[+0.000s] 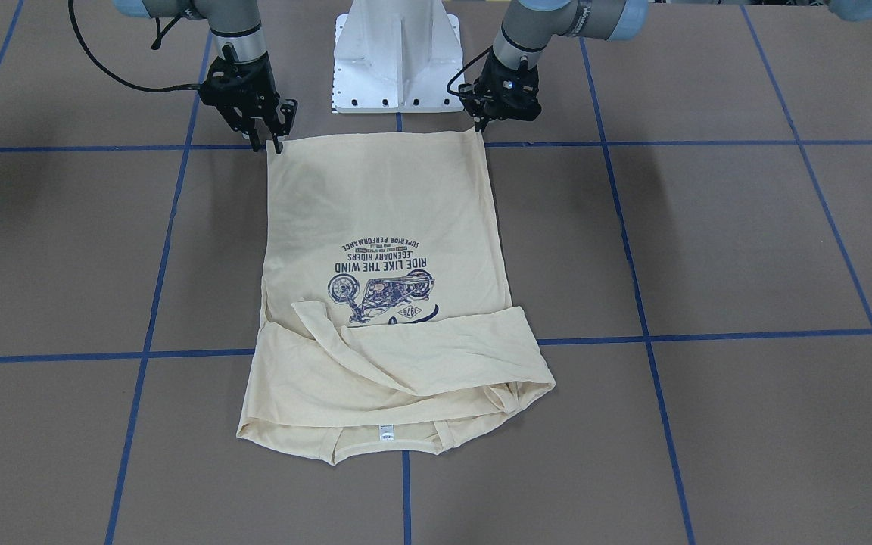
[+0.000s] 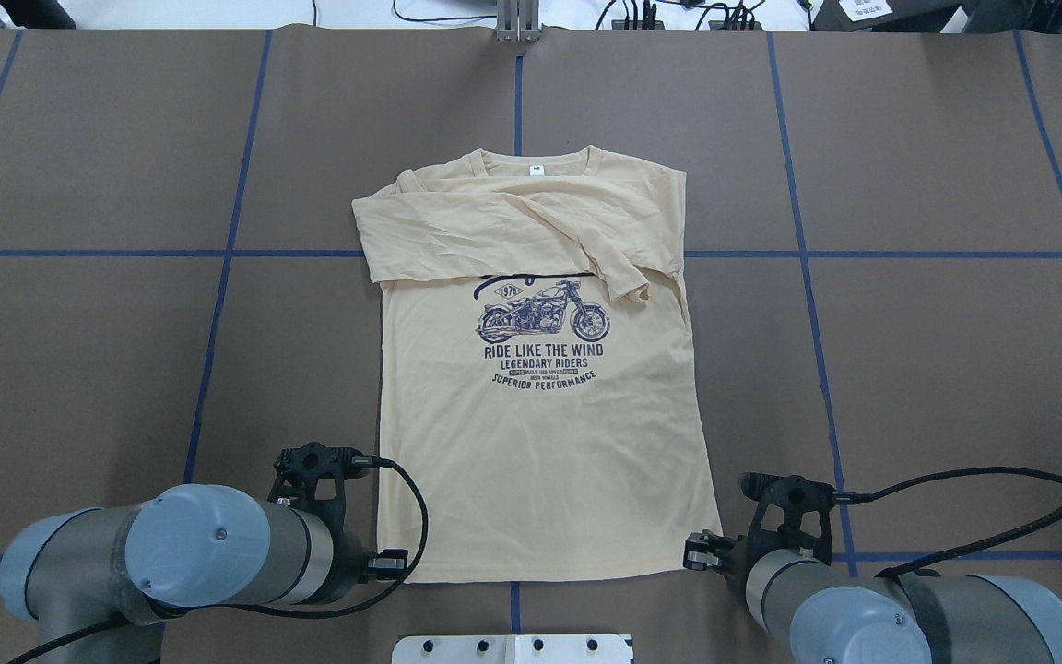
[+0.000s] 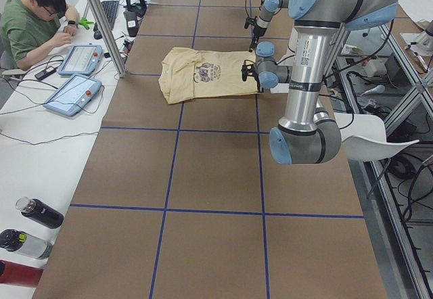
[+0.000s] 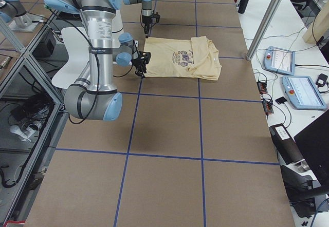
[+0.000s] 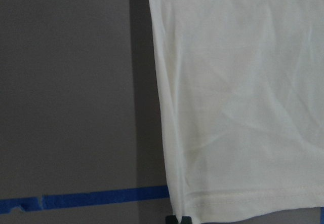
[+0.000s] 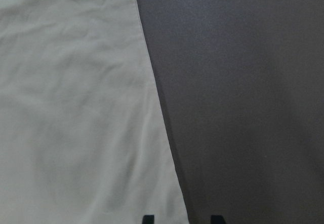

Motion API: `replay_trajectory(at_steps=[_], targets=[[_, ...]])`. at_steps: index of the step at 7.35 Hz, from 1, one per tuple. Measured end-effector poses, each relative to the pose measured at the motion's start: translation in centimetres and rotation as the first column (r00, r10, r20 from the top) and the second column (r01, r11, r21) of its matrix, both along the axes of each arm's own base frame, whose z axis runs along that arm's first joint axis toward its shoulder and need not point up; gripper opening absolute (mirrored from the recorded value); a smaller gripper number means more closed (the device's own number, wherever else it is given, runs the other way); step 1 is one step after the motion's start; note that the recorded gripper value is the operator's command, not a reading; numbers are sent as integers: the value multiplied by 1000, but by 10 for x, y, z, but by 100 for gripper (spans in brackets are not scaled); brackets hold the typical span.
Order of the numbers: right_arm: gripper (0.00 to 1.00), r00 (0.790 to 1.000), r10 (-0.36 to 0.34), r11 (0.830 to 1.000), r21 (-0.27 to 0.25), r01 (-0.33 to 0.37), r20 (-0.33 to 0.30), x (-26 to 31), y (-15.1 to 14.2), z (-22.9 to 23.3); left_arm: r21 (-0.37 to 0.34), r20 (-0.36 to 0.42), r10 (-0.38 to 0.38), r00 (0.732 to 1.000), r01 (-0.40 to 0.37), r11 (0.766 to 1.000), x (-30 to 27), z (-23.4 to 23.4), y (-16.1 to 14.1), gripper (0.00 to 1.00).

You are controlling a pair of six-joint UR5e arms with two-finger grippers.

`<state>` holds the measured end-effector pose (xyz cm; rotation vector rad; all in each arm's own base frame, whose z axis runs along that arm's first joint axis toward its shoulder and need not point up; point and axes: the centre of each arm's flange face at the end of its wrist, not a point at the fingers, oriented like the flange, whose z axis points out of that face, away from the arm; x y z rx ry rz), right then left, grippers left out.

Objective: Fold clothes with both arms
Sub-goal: 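Grasp both hem corners with the left and right grippers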

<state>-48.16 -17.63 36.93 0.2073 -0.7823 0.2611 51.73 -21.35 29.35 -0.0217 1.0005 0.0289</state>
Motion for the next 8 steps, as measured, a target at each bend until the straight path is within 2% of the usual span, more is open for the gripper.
replay_trajectory(at_steps=[2, 3, 4, 5, 8], targets=[[43, 1000, 0, 1000, -9, 0, -9, -3, 8, 1, 0, 0, 0, 1000, 0, 1000, 0, 0, 0, 0], [34, 1000, 2, 1000, -8, -2, -10, -4, 10, 1, 0, 0, 0, 1000, 0, 1000, 0, 0, 0, 0], [12, 1000, 3, 1000, -7, -3, -10, -4, 11, 1, -1, 0, 1, 1000, -1, 1000, 0, 0, 0, 0], [0, 1000, 4, 1000, -7, -4, -7, -4, 12, 0, -1, -1, 1, 1000, -1, 1000, 0, 0, 0, 0], [0, 1000, 21, 1000, -12, -21, 11, -4, 10, -7, 1, -7, 0, 1000, 0, 1000, -2, -3, 0, 0]])
